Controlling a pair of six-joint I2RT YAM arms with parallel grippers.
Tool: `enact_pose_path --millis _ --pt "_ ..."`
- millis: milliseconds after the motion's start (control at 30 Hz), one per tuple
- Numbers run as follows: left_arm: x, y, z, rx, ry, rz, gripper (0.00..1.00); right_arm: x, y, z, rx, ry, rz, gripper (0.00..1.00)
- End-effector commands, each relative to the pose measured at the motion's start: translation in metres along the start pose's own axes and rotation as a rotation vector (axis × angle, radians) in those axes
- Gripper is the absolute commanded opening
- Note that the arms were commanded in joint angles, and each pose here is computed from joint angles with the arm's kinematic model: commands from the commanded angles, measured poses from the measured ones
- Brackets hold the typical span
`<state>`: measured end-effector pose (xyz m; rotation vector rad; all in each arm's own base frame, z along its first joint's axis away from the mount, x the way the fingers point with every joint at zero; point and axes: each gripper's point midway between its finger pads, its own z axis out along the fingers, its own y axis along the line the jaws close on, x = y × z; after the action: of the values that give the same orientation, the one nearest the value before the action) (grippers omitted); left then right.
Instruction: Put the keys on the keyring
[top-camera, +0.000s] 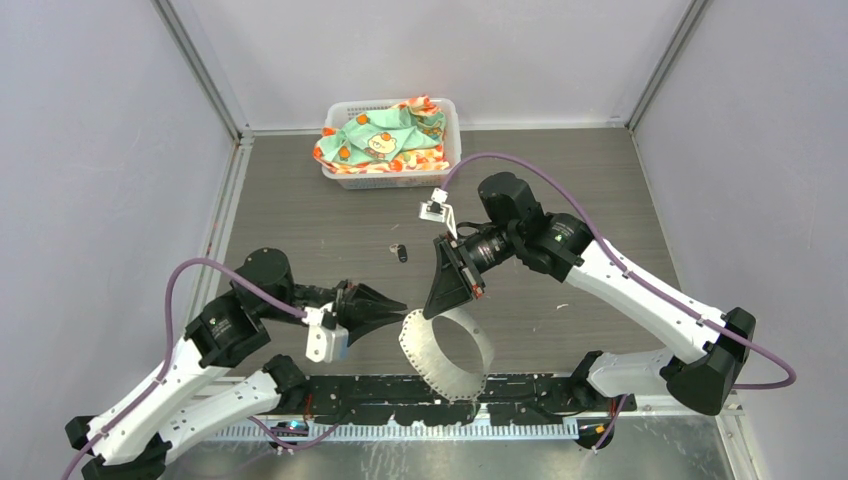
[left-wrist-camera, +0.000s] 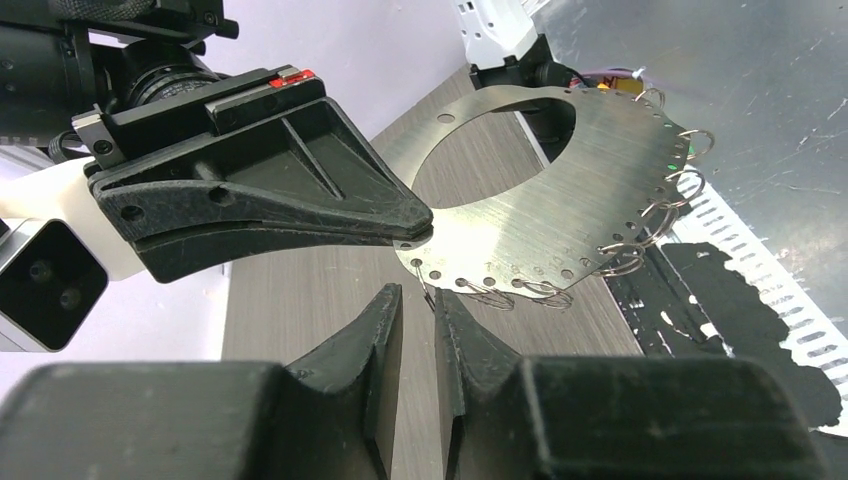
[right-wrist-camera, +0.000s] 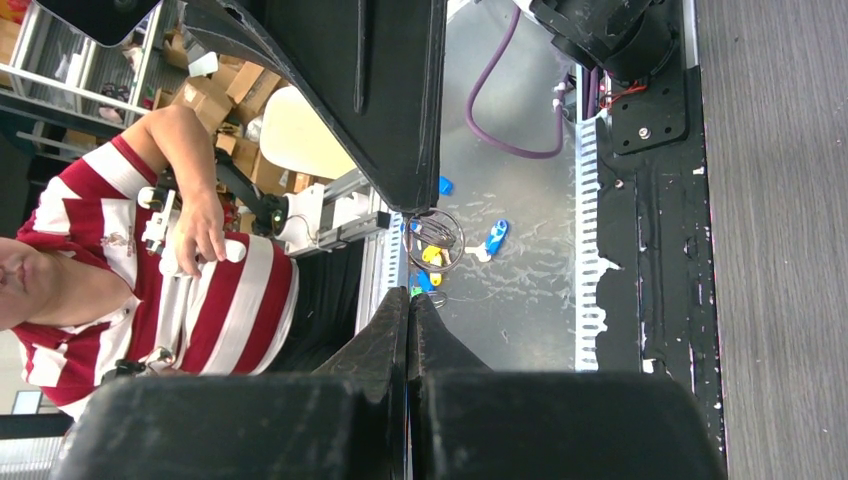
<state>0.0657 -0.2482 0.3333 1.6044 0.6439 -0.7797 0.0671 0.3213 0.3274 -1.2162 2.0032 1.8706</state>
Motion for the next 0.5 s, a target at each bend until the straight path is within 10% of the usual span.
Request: enact_pose_path --millis 0,467 --pt "-0.0058 -0.0039 0.0024 0.029 -0.028 -0.031 0.21 -0.0051 0.0175 -0.0017 -0.048 -0.007 -0.047 0.01" --pt "-0.0005 0.0003 0.0074 -0.006 -0.04 -0.047 0.25 -0.0058 0.019 -0.0001 -0.055 -0.009 -0.047 0.01"
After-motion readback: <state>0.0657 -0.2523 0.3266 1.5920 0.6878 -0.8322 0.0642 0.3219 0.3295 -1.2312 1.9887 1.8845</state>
